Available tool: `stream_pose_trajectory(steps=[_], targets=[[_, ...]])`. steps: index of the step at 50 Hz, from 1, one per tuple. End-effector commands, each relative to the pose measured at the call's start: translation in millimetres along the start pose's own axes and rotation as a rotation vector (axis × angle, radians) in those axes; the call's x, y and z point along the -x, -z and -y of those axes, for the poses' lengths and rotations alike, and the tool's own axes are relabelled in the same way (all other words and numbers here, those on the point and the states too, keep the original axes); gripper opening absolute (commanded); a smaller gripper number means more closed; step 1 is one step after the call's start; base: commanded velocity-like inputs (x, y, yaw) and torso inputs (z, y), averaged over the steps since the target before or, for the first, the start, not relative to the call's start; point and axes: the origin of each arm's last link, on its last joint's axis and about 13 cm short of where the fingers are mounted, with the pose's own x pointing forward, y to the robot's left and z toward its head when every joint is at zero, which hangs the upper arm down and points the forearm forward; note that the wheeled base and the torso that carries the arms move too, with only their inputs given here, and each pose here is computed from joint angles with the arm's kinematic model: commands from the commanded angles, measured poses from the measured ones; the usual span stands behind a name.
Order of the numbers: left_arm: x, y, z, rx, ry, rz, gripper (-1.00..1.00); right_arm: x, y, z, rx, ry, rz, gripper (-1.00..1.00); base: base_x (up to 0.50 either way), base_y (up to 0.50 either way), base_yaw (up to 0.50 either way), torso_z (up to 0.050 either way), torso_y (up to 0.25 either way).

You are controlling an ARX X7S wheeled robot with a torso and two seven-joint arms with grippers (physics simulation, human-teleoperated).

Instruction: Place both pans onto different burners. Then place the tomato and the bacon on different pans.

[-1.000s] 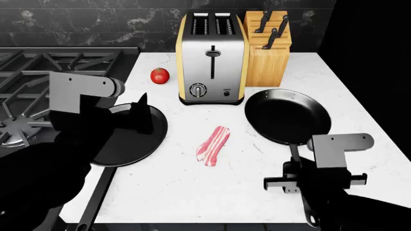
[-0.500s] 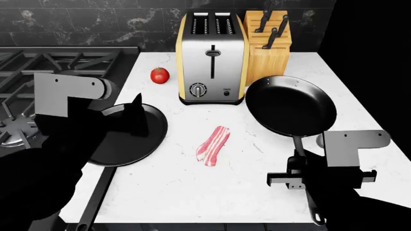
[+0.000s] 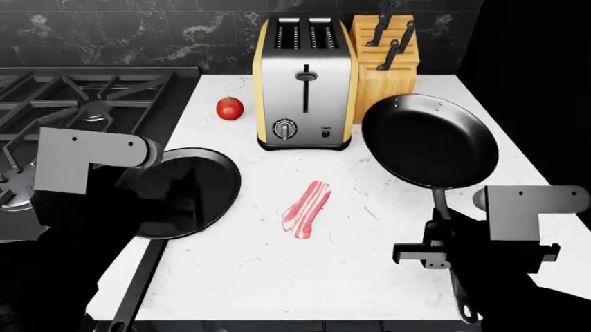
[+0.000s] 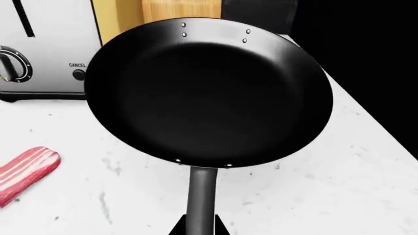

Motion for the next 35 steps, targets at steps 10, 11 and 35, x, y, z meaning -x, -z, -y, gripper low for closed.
stream_pose_trajectory(steps=[10,11,35], targets=[[21.7,35.4,2.5,0.072,-0.055,-0.118,1.00,-0.9,-12.6,7.1,-0.013,0.049,0.082,-1.00,0.00,0.00,0.00,0.002,0.001],[22.0,37.6,2.4,0.079,-0.057,-0.119,1.00,-1.3,-12.3,7.1,-0.013,0.049,0.081,-1.00,0.00,0.00,0.00,0.000,0.000],[21.0,59.8,0.9,0.089,-0.109,-0.178,1.00,-8.2,-7.9,5.8,-0.004,0.048,0.065,-1.00,0.00,0.00,0.00,0.000,0.002]])
